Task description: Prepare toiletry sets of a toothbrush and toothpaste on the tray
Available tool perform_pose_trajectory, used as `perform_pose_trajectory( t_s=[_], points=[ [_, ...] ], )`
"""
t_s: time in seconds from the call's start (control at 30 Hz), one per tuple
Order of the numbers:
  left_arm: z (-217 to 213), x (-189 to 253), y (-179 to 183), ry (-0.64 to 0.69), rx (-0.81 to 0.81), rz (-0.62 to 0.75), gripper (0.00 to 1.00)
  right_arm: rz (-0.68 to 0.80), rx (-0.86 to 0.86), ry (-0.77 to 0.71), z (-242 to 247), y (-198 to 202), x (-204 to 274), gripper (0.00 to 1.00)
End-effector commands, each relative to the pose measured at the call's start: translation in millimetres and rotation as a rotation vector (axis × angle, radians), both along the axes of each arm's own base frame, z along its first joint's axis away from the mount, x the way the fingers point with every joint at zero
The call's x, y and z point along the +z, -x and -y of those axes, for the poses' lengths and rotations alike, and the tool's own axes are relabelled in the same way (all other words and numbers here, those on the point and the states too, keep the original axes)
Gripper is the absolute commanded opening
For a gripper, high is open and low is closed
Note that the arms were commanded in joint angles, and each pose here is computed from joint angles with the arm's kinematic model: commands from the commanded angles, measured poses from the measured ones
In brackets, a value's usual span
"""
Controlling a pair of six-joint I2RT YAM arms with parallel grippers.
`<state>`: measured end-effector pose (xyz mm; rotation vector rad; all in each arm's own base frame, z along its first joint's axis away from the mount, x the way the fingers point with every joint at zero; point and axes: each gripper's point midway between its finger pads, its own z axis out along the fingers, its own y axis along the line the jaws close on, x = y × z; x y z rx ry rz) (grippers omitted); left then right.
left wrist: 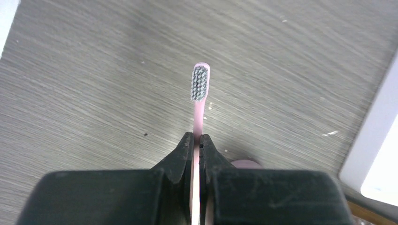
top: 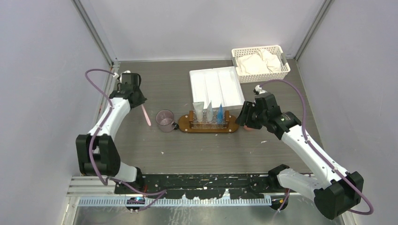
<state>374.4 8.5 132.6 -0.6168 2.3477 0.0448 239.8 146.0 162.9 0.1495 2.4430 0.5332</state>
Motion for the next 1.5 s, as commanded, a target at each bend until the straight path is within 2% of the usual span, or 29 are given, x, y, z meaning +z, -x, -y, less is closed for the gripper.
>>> perform_pose_trajectory(
  t_s=[0.0,0.2,0.4,0.7,0.9,1.0,1.03,1.2,1.23,1.47],
  points=[
    [11,52,-4,-0.036,-0.034,0.148,0.01,0.027,0.014,-0.024,-6,-4,4,0.54],
    [46,106,1,-0.1,-0.133,0.37,0.01,0.025,0.005,-0.027,-5,-4,3,0.54],
    [86,125,1,-0.139,-0.233,0.528,0.01,0.022,0.0,-0.032,-6,-5,2,0.53],
    [130,111,-11,-0.262,-0.317,0.652,0.01,0.019,-0.006,-0.024,-5,-6,0,0.53],
    [126,86,-5,-0.307,-0.272,0.677,0.01,0.008,-0.011,-0.015,-5,-7,-8,0.53],
    [123,74,1,-0.285,-0.254,0.707,0.01,-0.001,-0.01,-0.017,-6,-8,-11,0.53],
    [124,69,3,-0.274,-0.255,0.713,0.02,-0.004,-0.014,-0.021,-7,-8,-12,0.53],
    [138,54,25,-0.217,-0.323,0.733,0.27,-0.009,-0.012,-0.029,-9,-9,-14,0.54],
    [139,57,31,-0.215,-0.33,0.742,0.29,-0.005,-0.013,-0.028,-9,-10,-13,0.55],
    [122,98,63,-0.215,-0.33,0.772,0.28,0.039,-0.034,-0.031,-6,-15,1,0.56]
  ],
)
